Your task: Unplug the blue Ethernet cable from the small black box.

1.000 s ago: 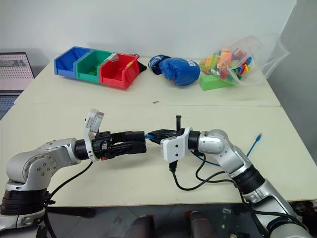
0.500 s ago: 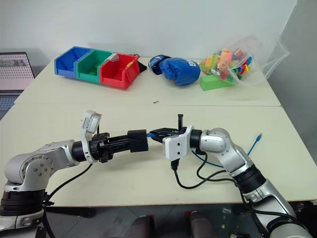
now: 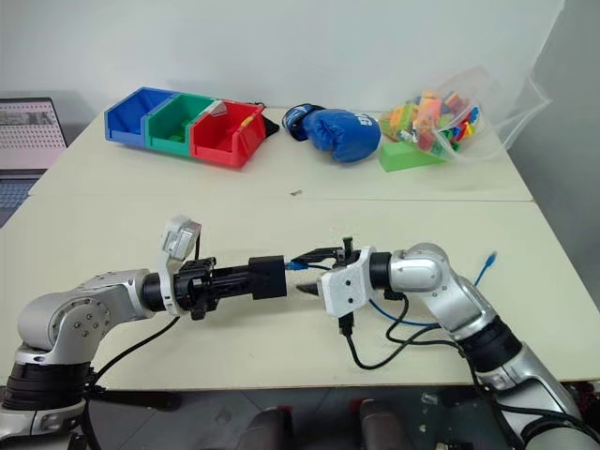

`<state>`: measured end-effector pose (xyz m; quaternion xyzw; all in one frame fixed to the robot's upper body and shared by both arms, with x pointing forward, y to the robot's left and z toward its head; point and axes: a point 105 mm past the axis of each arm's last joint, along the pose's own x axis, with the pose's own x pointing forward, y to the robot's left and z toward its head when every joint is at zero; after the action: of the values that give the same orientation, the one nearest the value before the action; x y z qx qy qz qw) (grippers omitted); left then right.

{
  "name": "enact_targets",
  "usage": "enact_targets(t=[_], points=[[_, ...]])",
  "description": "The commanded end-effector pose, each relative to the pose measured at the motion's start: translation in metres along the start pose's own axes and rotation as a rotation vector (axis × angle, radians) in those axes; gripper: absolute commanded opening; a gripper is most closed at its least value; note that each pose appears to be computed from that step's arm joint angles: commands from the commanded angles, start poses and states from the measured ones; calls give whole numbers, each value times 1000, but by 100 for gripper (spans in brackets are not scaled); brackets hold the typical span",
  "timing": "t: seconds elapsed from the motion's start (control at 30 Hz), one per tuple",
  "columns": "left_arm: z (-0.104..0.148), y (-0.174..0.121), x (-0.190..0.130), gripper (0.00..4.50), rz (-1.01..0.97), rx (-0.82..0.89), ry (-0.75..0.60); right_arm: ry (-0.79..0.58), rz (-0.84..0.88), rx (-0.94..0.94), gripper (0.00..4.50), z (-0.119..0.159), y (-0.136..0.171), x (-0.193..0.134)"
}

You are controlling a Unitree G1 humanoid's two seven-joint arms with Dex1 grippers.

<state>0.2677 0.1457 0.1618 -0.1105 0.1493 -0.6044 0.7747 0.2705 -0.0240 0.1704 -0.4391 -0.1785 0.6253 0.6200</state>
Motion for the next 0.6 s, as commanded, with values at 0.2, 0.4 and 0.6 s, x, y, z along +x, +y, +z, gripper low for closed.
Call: enact_targets(t=[0.2, 0.4, 0.6], points=[[4, -11, 3, 78, -116, 211, 40, -192, -99, 660, 286, 28, -18, -28], [6, -17, 4, 78, -167, 234, 20, -254, -150, 1018, 286, 18, -9, -21], [5, -14, -1, 78, -163, 232, 22, -318, -108, 1156, 286, 22, -6, -19]])
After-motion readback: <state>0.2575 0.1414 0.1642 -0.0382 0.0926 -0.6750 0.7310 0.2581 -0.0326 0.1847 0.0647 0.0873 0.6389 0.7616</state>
